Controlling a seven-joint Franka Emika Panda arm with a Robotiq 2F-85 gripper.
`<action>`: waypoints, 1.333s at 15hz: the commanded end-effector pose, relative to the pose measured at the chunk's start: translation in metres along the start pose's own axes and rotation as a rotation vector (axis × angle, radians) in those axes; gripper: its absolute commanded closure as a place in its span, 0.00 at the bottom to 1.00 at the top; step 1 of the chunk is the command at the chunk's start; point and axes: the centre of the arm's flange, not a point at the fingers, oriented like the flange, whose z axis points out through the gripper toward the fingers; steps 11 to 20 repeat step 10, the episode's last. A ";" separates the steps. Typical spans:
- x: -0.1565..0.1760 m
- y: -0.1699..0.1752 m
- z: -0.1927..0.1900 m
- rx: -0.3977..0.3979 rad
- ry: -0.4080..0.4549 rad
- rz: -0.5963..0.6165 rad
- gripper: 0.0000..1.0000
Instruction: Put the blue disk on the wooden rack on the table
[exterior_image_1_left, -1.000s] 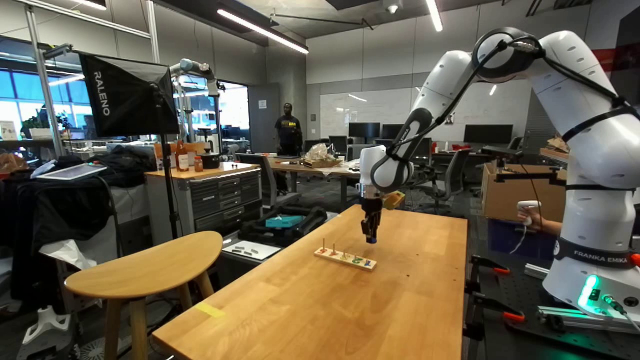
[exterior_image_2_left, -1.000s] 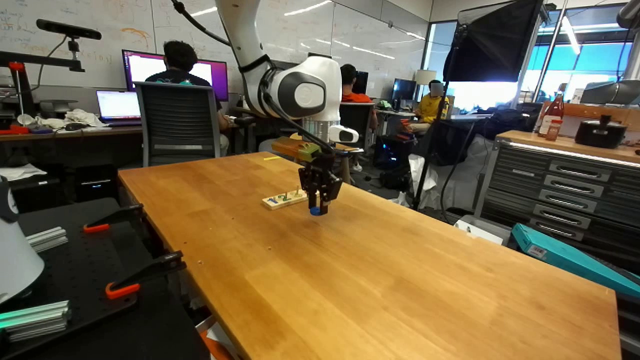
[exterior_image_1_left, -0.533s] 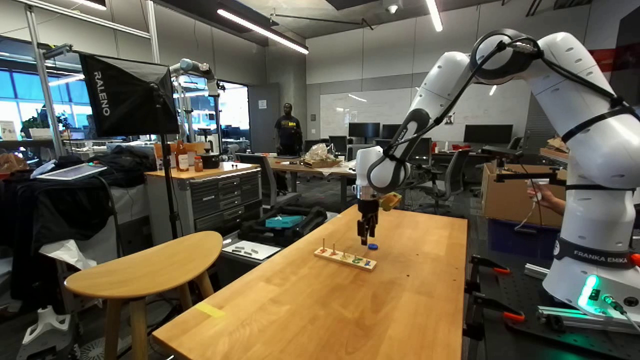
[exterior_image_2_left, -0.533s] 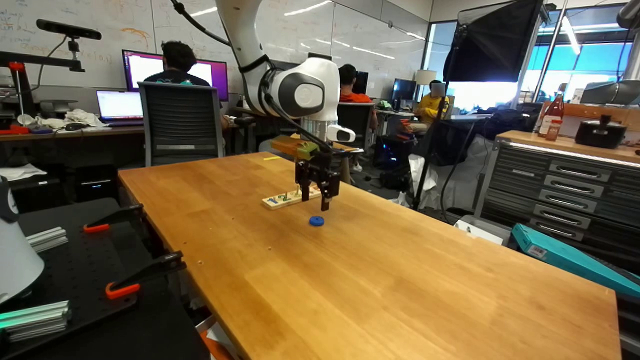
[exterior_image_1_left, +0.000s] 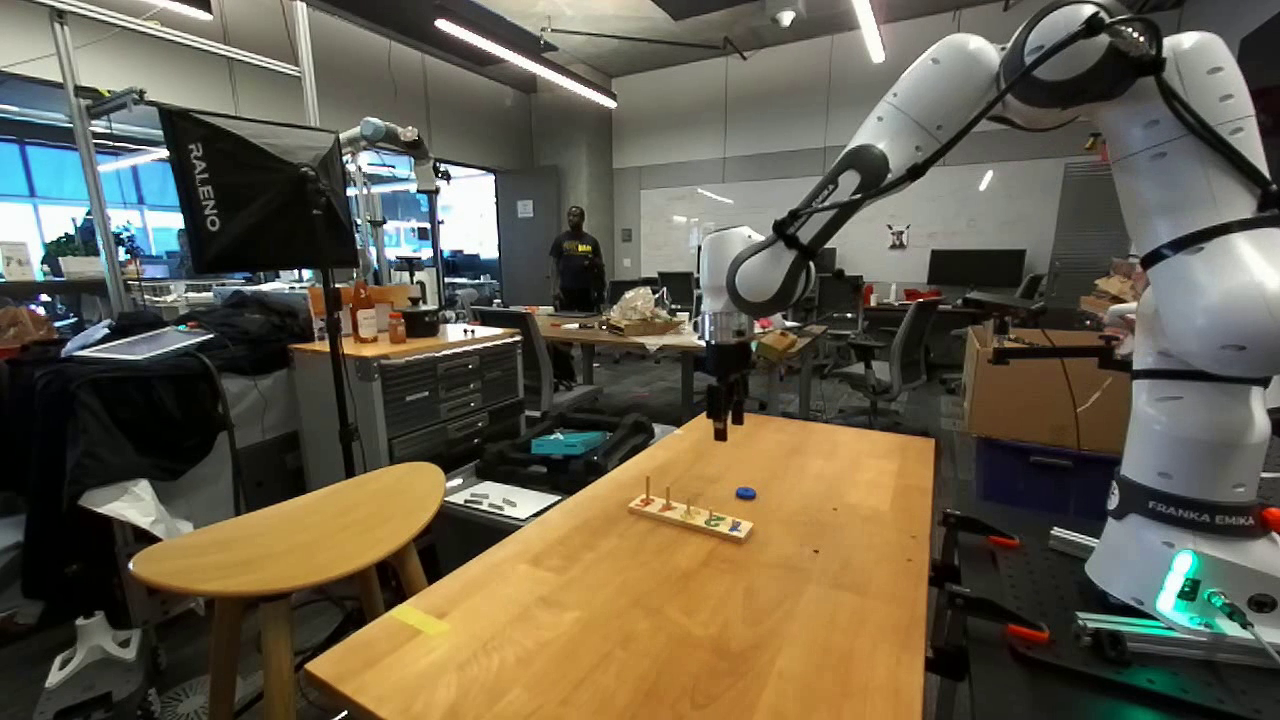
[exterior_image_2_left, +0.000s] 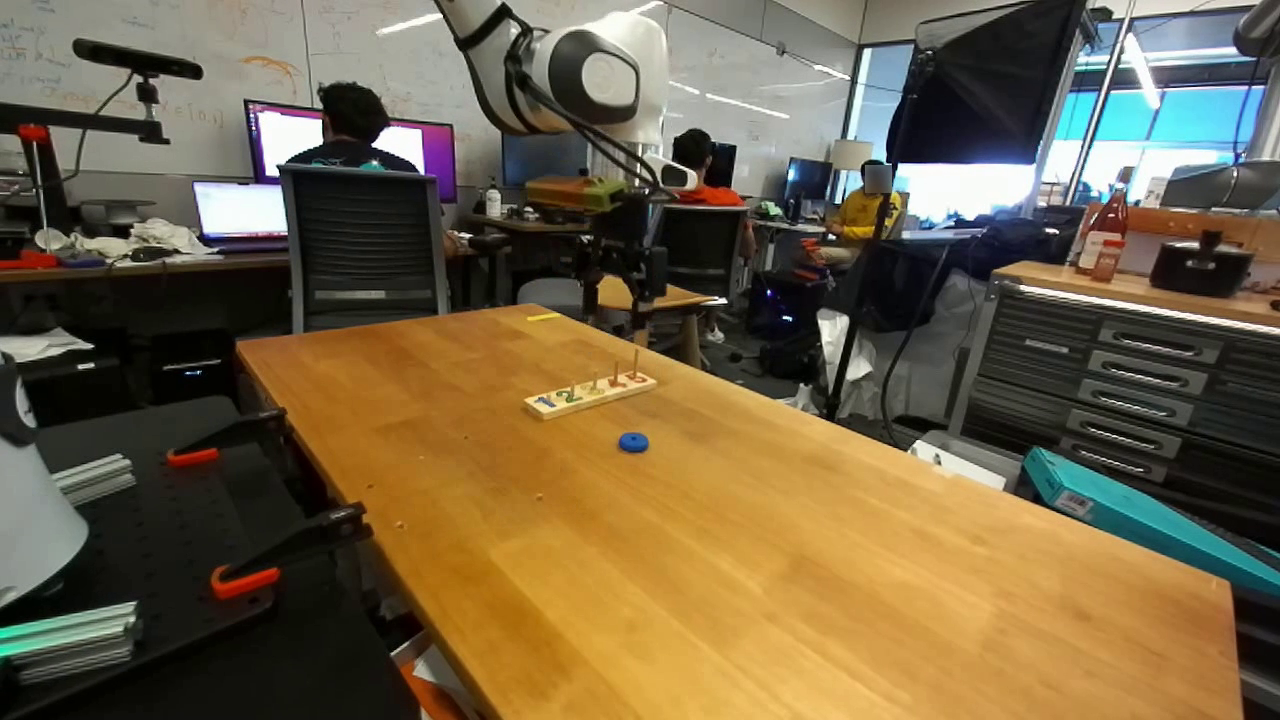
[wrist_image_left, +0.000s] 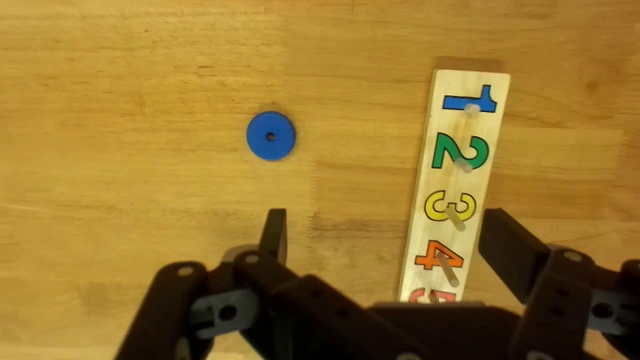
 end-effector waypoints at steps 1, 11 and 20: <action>-0.022 -0.006 -0.072 0.022 -0.002 -0.018 0.00; -0.029 -0.005 -0.099 0.027 -0.037 -0.003 0.00; -0.029 -0.005 -0.099 0.027 -0.037 -0.003 0.00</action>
